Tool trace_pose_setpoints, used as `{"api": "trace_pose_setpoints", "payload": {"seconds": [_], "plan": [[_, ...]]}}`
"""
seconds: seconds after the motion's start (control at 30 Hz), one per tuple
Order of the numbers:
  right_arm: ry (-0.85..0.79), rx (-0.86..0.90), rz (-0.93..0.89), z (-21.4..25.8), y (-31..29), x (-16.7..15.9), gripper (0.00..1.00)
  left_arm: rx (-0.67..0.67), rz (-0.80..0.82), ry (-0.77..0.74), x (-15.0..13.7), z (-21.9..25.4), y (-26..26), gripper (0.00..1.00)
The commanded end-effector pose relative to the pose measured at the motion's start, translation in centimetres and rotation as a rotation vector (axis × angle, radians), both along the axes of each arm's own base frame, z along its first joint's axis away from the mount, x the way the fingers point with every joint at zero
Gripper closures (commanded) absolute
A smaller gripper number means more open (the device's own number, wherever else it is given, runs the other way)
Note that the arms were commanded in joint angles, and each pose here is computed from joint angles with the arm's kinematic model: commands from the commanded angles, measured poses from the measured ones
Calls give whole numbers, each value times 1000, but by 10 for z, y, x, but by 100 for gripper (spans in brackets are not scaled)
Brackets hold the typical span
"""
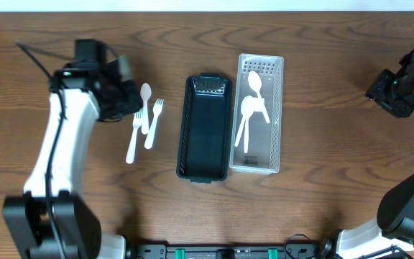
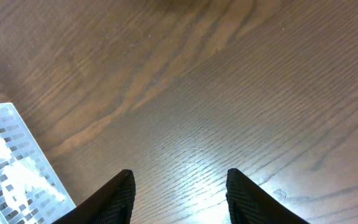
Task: Pack container
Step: 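Place the teal fork in the black tray and release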
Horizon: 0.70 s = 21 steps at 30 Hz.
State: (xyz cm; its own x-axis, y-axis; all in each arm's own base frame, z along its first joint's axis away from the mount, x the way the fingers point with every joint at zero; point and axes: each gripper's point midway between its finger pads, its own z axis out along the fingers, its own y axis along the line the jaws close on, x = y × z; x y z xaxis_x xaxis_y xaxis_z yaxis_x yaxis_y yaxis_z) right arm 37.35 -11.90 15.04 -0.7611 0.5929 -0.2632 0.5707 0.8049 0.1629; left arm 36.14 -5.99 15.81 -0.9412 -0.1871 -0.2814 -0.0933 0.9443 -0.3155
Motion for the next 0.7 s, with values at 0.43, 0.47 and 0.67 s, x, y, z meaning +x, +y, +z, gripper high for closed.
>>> {"api": "trace_pose_setpoints", "payload": {"seconds": [0.43,0.47,0.67], "plan": [[0,12,-12,-2,0,1,46,169,-389,31,-36,-43,-138,61],[0,12,-12,-2,0,1,46,170,-388,36,-35,-45,-138,53],[-1,12,-12,-2,0,1,45,148,-347,-37,-21,-12,-130,41]]}}
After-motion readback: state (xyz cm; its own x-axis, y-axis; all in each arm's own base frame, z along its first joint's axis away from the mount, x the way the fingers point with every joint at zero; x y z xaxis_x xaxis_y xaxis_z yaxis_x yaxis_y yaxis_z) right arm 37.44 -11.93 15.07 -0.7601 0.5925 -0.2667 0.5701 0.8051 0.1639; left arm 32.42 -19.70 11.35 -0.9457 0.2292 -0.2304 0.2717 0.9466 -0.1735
